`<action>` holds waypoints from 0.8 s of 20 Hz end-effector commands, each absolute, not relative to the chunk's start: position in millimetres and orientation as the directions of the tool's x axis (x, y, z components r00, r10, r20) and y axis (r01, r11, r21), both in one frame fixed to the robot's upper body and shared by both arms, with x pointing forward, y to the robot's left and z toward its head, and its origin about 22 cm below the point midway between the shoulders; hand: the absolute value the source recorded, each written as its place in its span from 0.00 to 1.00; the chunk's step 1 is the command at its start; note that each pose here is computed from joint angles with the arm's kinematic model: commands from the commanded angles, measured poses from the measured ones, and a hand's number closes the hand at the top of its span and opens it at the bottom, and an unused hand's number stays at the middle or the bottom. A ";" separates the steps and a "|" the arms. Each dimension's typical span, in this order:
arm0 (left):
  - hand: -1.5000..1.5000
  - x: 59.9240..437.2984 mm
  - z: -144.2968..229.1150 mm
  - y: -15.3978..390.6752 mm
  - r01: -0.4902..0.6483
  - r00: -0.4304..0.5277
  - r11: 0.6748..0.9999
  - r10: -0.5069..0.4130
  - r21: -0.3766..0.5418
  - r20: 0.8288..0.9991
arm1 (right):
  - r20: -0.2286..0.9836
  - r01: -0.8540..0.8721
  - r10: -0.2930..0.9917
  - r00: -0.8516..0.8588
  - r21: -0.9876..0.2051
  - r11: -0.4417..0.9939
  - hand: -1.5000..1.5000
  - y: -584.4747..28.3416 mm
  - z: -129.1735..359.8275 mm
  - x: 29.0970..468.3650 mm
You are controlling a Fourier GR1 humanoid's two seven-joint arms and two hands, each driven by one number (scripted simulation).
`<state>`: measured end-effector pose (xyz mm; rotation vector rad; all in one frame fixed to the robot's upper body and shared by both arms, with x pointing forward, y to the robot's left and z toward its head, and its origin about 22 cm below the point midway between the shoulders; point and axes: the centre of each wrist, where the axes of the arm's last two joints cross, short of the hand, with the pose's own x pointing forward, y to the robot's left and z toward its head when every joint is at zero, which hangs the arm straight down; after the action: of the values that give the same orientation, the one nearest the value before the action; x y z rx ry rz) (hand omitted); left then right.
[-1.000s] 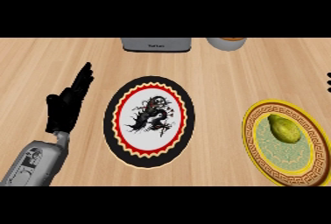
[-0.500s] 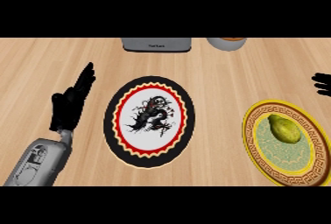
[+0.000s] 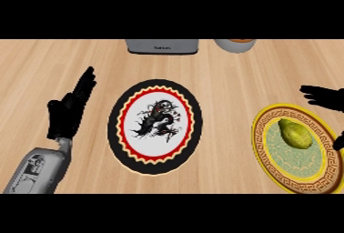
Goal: Pick the pear from the plate and place it in the plate
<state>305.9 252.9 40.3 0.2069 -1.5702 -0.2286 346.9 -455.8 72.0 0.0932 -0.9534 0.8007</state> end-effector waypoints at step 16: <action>0.50 305.0 61.7 252.7 0.002 -0.005 0.960 -0.280 0.280 0.960 | 0.730 -0.741 0.610 0.310 -0.217 0.636 0.00 -408.9 -8.2 338.1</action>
<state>308.3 252.8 46.7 0.2141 -1.5600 -0.2202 347.2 -416.5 13.8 0.1094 -0.8814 0.9001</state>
